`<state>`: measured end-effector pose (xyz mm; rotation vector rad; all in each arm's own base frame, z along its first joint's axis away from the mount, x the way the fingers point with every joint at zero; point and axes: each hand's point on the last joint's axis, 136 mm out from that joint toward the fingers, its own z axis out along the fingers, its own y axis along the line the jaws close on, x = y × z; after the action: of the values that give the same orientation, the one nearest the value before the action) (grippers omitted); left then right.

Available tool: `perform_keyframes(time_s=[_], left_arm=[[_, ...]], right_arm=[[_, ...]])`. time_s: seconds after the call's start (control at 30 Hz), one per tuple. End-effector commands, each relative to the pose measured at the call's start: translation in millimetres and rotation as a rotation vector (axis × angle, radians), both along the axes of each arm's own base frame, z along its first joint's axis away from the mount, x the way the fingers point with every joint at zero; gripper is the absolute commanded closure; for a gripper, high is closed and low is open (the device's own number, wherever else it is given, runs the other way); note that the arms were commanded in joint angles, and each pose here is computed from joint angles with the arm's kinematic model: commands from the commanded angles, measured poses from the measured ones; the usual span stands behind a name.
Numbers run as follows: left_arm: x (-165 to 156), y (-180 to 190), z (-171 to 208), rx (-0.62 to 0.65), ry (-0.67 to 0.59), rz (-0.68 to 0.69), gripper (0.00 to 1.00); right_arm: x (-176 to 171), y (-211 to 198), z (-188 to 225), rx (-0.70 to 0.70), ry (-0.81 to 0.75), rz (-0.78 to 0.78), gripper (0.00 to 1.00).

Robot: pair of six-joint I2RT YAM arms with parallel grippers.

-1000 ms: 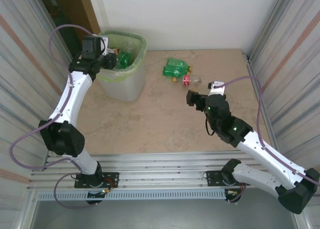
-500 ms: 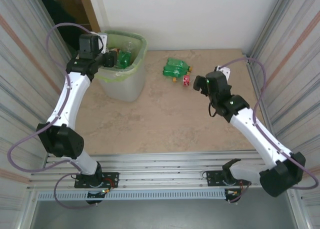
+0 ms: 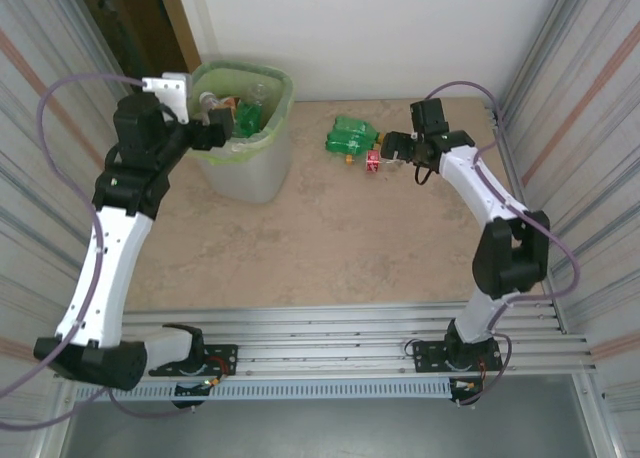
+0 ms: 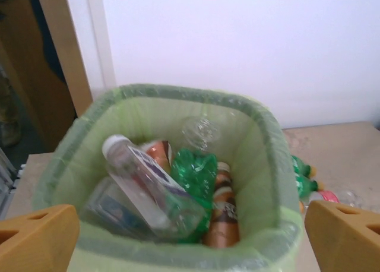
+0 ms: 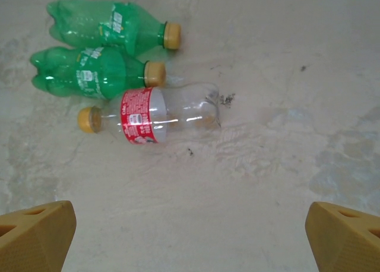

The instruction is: Put the plastic bottles in the bin

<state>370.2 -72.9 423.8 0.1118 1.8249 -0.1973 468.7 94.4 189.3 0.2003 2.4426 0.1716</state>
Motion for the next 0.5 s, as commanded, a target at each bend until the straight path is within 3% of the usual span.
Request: perform_keyframes(time_s=[0.0, 0.23, 0.47], left_arm=[[-24, -4, -14, -0.098, 0.021, -0.02, 0.01], [-76, 7, -46, -0.228, 0.056, 0.016, 0.01], [-104, 14, -67, -0.328, 0.077, 0.055, 0.01]], right_arm=[[16, 15, -17, 0.047, 0.049, 0.159, 0.02], [49, 31, -54, 0.048, 0.089, 0.35, 0.02], [80, 38, -56, 0.02, 0.038, 0.465, 0.03]])
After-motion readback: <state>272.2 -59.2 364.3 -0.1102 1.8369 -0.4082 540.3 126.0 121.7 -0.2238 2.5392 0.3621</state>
